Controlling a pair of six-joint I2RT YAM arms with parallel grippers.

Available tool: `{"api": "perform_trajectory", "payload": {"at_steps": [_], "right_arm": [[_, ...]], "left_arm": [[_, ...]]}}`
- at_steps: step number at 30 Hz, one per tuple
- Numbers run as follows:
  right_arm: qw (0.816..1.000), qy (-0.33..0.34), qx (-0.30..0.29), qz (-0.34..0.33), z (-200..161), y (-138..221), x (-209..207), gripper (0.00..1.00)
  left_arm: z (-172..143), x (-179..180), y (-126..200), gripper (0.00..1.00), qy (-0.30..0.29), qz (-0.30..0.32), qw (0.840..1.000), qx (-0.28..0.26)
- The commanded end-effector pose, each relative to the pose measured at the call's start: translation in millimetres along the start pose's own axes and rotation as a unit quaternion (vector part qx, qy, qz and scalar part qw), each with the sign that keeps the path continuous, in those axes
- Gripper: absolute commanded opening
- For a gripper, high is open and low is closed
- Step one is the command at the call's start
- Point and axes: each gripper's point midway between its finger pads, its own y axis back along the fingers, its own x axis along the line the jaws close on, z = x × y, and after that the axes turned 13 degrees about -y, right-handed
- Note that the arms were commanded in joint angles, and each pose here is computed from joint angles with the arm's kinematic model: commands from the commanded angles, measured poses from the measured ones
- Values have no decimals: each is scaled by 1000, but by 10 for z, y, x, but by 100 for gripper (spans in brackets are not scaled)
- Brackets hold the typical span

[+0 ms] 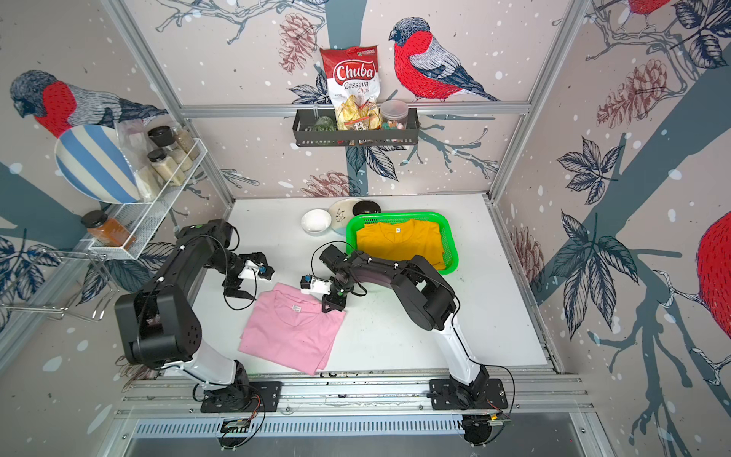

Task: Put the folded t-shirts into the basket
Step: Pick up the T-shirt from the center of the board.

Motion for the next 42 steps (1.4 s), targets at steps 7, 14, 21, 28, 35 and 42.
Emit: {"api": "perform_trajectory", "payload": {"at_steps": [7,14,21,28,35,42], "right_arm": [[997,43,-11,-68,1,253,107,1],[985,95,-34,-140,37,325,177,0],[974,135,-58,-174,70,334,277,0],[964,174,-66,-189,3,310,342,0],[959,189,-79,-196,92,363,406,0],[956,191,-88,-204,142,455,427,0]], "left_arm": [[0,67,-333,95,-139,-39,989,8],[21,264,-638,95,-199,-65,978,-16],[9,395,-864,95,-222,-67,972,-41],[75,309,-1027,95,-261,-86,959,-69],[139,237,-1110,94,-262,-108,955,-83],[66,253,-1131,68,-236,-127,961,-73]]}}
